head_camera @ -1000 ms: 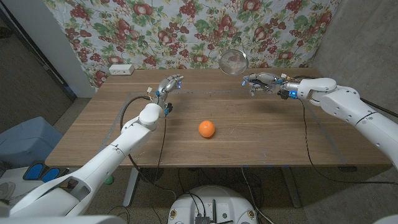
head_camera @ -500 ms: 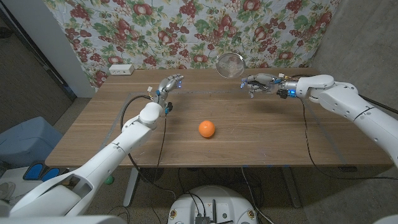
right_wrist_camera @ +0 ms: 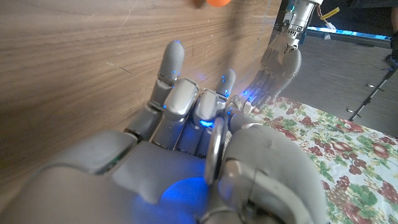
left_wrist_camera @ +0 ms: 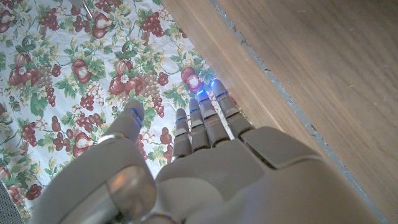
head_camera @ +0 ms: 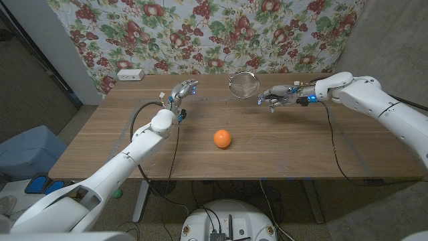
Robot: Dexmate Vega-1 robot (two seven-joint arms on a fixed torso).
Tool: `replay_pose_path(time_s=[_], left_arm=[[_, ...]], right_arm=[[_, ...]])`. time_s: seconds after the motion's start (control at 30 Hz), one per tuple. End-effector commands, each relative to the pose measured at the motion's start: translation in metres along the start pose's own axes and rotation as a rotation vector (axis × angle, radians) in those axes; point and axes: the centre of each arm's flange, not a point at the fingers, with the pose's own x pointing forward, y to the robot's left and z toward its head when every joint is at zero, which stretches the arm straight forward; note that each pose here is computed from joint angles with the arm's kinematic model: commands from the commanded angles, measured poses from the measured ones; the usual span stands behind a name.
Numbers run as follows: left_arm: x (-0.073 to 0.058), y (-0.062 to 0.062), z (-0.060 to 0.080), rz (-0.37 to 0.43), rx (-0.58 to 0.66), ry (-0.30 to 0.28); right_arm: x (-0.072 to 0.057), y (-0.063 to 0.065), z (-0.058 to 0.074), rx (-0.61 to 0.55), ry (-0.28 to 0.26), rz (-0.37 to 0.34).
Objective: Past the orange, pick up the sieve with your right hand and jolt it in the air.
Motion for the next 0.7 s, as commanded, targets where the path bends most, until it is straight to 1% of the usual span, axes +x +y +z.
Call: replay_pose_path(time_s=[0.03,0.47,0.7], left_arm=[[-0.0020,-0.0008,0.0018,0.003,0.003,-0.001],[-0.0037,-0.0004,0.0025,0.003,0.004,-0.004],[-0.0038,-0.0002,0.0023,0.000,0.002,-0.004]], right_arm=[[0.0016,-0.0002,0.0012,-0.021,0.069,0.015],[0.0006,0.0010,0.0035,-0.024,0.051,0.009],[-0.0011,0.0019,0.0033,-0.020,0.016,-0.010]])
